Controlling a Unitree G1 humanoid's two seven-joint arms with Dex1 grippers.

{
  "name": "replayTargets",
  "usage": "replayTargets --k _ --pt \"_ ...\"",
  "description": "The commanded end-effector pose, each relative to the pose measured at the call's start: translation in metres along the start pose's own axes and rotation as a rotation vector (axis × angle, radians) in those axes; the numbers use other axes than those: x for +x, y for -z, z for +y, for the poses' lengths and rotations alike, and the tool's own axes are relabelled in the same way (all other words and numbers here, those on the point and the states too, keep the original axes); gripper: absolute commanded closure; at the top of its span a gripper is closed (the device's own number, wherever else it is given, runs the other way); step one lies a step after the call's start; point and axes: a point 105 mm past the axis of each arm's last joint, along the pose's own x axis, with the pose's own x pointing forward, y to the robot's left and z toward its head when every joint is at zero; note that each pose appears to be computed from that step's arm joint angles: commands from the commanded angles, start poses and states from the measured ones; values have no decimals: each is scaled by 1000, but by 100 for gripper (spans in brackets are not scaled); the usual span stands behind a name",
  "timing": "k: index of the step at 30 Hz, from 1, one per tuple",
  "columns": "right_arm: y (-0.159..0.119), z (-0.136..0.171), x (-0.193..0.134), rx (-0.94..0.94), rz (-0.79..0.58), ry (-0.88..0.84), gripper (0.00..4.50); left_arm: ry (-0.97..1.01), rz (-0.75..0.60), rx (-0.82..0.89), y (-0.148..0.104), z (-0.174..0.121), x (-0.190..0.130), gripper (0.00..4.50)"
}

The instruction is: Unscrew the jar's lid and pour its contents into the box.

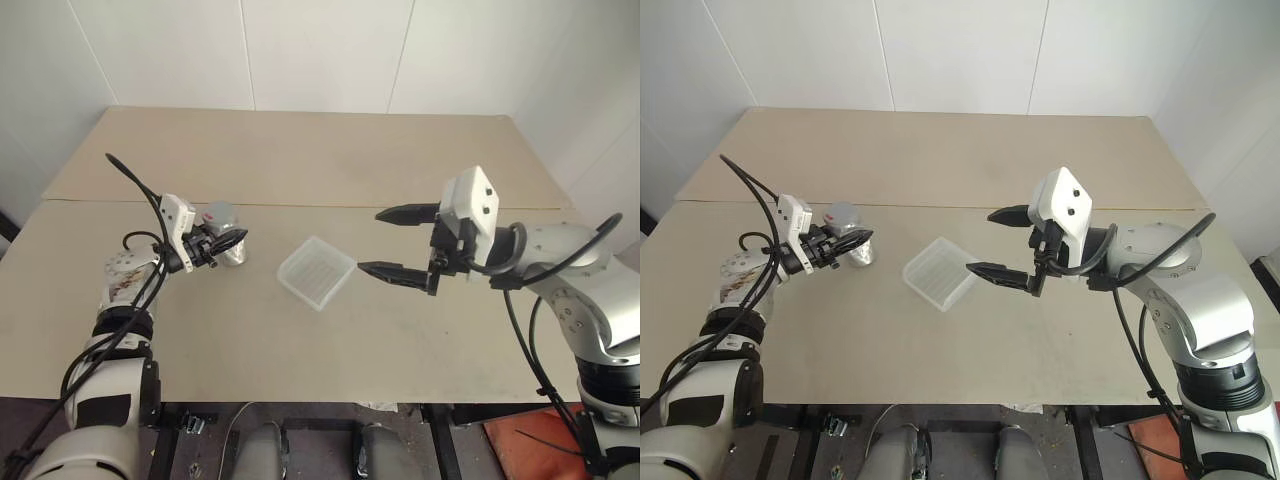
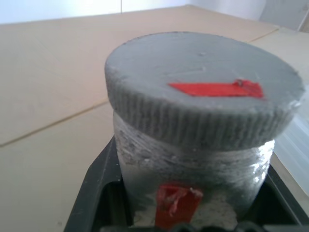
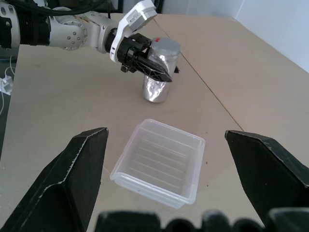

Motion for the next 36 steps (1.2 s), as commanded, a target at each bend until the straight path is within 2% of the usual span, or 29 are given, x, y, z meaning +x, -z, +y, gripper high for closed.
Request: replayTargets --k 1,7,14,17,23,34,36 --pt "-8 2 -1 -41 -9 3 0 -10 -76 45 -21 3 1 257" --pt "-14 4 5 -31 -51 -2 0 225 -72 86 -47 -27 -1 257" --pt "-60 1 38 12 -223 -99 0 578 -43 133 -77 -88 -2 257" --pt "-72 2 60 44 -239 -120 0 659 -48 145 -82 -103 0 257" --pt "-75 5 90 73 -211 -119 0 694 -58 156 -87 -111 10 257" --pt "-66 3 111 109 -178 -102 0 728 -62 176 -91 -114 10 257" --pt "-67 2 113 116 -188 -98 39 728 -56 181 -90 -113 9 257"
